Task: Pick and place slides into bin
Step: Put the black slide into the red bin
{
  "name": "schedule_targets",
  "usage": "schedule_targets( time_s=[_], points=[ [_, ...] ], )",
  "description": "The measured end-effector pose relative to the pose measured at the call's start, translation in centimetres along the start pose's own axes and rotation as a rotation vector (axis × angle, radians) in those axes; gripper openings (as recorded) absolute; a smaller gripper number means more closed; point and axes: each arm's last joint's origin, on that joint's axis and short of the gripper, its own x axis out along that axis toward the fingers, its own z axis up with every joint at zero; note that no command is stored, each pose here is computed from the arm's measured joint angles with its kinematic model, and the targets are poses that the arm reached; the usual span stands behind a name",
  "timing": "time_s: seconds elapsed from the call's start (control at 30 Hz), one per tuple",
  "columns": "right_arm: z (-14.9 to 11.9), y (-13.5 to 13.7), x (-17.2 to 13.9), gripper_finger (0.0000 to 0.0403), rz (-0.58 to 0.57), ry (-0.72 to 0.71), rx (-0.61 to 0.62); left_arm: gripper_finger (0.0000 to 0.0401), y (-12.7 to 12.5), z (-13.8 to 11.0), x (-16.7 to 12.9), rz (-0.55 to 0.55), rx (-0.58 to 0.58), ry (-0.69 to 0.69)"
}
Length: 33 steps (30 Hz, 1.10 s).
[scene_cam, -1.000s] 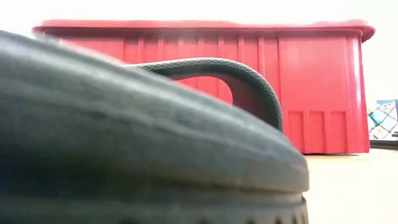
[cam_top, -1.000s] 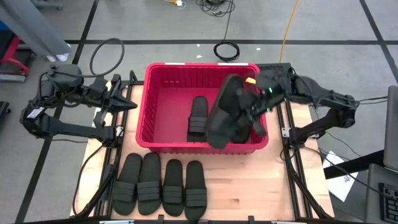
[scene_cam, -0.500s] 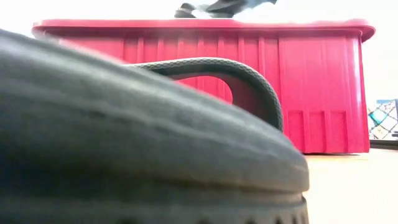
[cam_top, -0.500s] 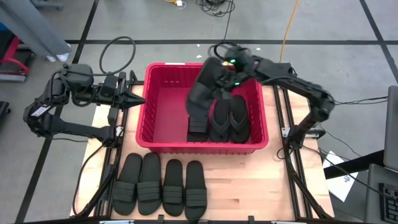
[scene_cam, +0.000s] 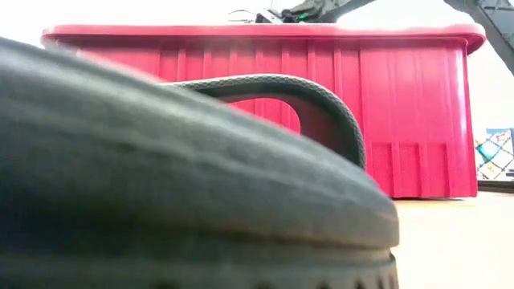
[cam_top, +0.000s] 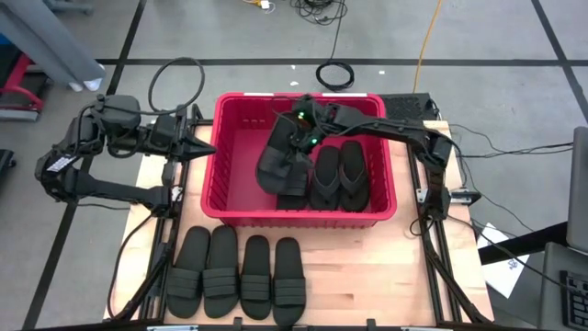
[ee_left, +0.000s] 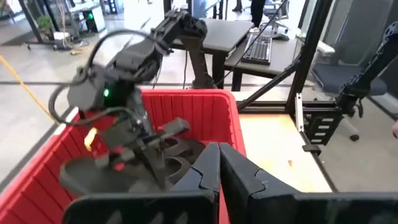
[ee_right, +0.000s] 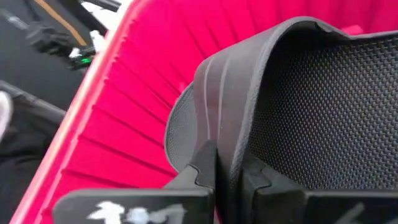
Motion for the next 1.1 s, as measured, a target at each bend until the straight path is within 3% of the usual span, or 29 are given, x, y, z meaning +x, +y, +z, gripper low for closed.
schedule_targets(
  time_s=[0.27,0.77,1.1],
  points=[
    [-1.2,-2.1,2.4,0.0005,0.169,0.011,0.050,0.0008,0.3,-0.3,0.1,0.107,-0.019,0.036],
    [1.6,-4.7,7.4,0.0003,0.180,-0.026,0.001,0.0008,0.4,-0.6,0.1,0.139,-0.059,0.065],
    [-1.1,-7.3,9.7,0.0003,0.280,0.066,0.174,0.0008,0.4,-0.6,0.1,0.139,-0.062,0.069]
  ],
)
